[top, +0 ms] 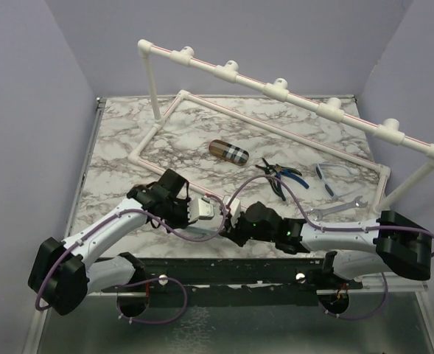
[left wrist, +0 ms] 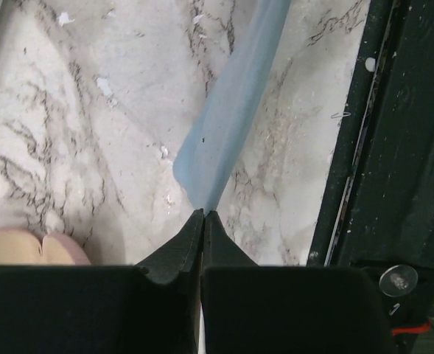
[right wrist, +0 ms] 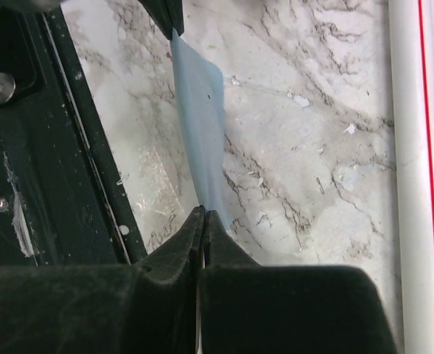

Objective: Organize the sunglasses
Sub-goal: Pick up the glasses cleaning cloth from the center of the board, then place the glasses cleaning cloth in the sunglasses case.

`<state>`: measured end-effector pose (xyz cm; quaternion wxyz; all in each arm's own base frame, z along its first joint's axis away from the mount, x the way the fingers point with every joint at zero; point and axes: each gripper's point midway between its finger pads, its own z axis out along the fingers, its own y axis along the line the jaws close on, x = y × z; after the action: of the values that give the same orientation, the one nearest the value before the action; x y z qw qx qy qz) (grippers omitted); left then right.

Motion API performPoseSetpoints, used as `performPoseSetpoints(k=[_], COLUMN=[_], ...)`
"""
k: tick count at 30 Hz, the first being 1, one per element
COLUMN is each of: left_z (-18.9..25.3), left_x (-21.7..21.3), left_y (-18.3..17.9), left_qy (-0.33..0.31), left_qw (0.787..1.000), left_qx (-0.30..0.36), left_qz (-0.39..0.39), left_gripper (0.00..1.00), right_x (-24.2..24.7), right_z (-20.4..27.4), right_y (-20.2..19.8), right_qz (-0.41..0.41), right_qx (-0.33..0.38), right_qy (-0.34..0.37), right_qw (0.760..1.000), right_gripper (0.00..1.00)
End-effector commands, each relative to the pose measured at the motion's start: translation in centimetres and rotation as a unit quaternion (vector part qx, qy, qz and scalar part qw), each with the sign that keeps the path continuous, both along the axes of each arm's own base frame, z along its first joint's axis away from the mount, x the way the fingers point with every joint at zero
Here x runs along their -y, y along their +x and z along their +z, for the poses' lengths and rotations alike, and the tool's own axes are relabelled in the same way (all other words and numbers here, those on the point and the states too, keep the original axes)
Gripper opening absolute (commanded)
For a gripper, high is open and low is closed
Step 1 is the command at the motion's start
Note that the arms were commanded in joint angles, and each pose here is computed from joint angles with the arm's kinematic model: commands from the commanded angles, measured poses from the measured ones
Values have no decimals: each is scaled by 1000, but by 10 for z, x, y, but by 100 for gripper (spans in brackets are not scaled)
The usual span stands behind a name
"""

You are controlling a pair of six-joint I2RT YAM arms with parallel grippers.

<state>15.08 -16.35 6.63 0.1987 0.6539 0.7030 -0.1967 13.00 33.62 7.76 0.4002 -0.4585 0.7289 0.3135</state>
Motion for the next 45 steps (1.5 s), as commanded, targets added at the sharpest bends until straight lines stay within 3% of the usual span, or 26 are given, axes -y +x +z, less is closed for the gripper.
performPoseSetpoints(k=[1,8,19,25,34,45], left_z=[17,41,78,81,69,38], left_x=[-19,-34,-104,-130,-150,-144], left_y=[5,23,82,100,124,121], left_qy=[44,78,187,219,226,192], left_qw=[997,990,942,927,924,946], left_qx=[8,50,190,222,235,202], left_qz=[59,105,202,209,199,165], left_gripper=[0,0,0,0,0,0], right_x=[-7,-31,-105,-149,-183,-186], right_z=[18,41,74,75,63,30], right_y=[5,32,83,103,123,127], right_qz=[9,20,69,92,104,117], right_qx=[-3,10,41,43,59,58], right_qy=[15,27,48,77,83,46], right_qw=[1000,999,996,992,989,990], right_gripper=[1,0,0,1,1,0])
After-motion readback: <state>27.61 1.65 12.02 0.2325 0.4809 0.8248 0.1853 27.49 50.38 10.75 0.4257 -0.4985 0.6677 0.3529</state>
